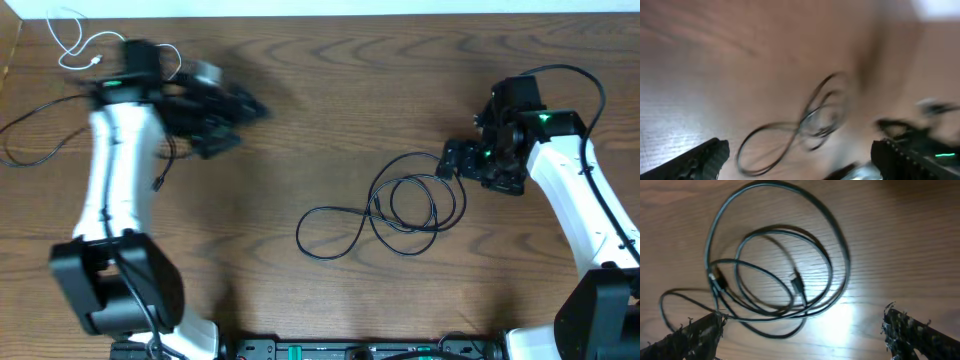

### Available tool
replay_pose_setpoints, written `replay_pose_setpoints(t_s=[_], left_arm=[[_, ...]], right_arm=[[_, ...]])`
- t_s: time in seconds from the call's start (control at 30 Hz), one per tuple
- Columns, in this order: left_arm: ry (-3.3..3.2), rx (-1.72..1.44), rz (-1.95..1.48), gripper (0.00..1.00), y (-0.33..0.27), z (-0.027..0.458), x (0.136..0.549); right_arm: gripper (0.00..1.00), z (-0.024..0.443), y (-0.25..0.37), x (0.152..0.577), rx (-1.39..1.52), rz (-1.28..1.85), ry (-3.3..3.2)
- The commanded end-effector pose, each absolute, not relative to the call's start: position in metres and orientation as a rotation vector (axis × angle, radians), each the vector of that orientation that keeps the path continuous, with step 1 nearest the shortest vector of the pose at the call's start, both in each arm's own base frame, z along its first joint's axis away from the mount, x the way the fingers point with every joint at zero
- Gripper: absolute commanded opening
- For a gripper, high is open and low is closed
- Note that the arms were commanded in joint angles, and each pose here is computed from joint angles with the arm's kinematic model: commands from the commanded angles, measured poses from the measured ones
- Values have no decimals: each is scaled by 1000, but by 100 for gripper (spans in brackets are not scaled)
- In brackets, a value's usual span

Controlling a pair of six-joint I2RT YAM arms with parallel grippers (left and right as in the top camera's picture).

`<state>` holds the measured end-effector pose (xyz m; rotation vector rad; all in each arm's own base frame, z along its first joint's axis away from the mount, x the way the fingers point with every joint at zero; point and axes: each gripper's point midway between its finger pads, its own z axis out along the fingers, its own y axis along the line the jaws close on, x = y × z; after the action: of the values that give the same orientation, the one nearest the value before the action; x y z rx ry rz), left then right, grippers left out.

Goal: Untangle cables

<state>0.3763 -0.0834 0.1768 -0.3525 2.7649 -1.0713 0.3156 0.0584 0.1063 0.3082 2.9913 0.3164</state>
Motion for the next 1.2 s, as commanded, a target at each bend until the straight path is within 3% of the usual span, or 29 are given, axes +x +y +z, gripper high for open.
replay_pose_setpoints(t_s=[0.0,0.37,0.57,0.97,1.17], left_arm=[[2936,-114,-725,97,-109,141,360],[3036,73,-230,97,-177,111,325],[2994,-161,-65,97,-159,110,333],[2984,-369,-37,97,-122,109,344],[2978,-405,-58,98,-125,109,345]], right_arm=[[99,101,59,313,273,294,3012],[99,79,76,303,209,324,3033],[99,60,84,289,163,393,3060],[56,28,112,279,68,661,2987],[50,28,117,291,40,635,2934]])
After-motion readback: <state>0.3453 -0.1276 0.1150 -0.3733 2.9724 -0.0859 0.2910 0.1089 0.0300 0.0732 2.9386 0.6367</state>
